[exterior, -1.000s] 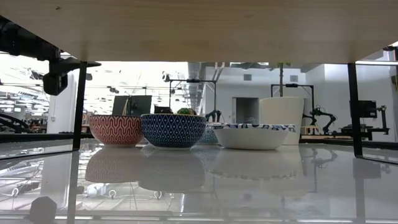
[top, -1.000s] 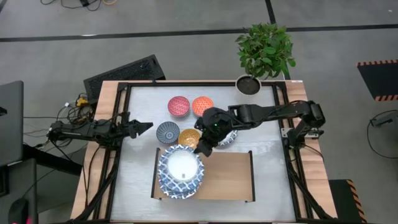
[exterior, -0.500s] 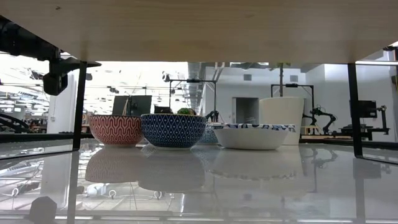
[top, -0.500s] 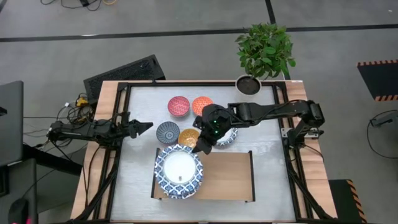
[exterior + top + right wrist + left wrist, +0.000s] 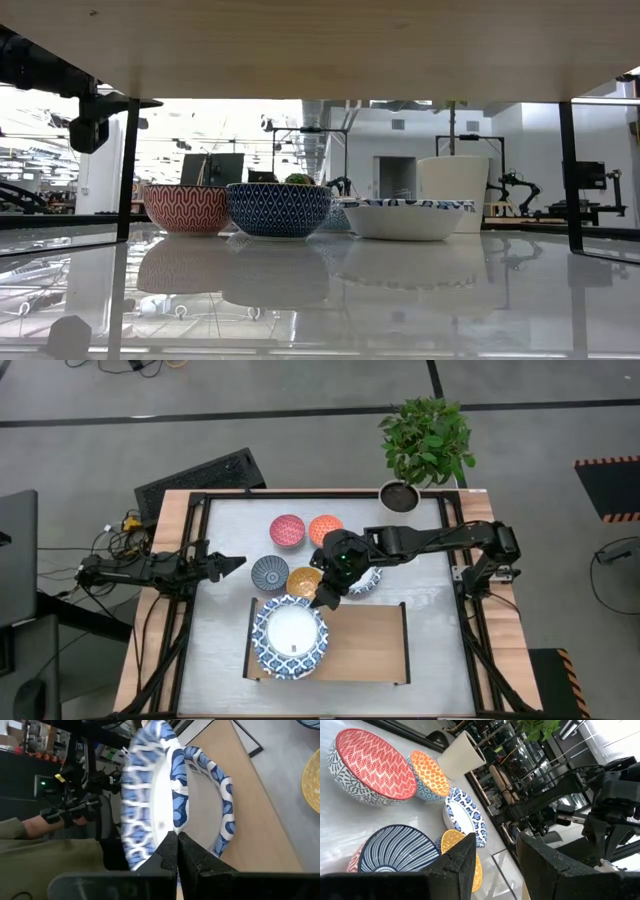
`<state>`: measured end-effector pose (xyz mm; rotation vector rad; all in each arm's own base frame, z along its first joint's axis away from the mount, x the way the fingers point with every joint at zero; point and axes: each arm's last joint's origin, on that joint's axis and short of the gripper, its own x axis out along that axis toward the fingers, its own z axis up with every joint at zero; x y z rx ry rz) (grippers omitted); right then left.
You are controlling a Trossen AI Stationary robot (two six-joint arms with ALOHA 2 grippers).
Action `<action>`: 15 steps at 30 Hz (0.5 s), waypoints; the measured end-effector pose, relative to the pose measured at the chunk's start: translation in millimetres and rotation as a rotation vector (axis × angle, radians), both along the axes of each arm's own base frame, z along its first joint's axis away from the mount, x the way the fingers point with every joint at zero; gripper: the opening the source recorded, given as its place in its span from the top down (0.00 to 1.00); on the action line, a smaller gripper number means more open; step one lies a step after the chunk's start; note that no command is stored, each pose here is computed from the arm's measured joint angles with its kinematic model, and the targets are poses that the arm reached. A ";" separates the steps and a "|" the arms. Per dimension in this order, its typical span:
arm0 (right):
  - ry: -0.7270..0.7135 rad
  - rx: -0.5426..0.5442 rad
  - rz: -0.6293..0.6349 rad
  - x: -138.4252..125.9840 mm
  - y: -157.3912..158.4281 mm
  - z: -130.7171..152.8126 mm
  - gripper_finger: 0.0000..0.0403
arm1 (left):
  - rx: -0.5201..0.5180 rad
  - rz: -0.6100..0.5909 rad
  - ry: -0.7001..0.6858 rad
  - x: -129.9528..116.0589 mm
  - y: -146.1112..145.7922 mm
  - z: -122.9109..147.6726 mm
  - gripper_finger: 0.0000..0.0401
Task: Place and stack bowls onto a shelf
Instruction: Stack the white patterned bowl on top of the other white patterned bowl on the shelf
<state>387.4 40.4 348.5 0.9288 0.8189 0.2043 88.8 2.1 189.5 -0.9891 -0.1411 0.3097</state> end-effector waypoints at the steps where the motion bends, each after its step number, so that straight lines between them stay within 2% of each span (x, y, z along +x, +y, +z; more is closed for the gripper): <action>1: 0.008 0.003 0.004 -0.5 0.1 -0.5 0.94 | 0.000 0.000 0.000 0.0 0.0 0.0 0.68; 15: 0.002 -0.002 0.039 -1.4 5.6 -0.6 0.87 | 0.000 0.002 0.000 0.0 0.0 0.0 0.68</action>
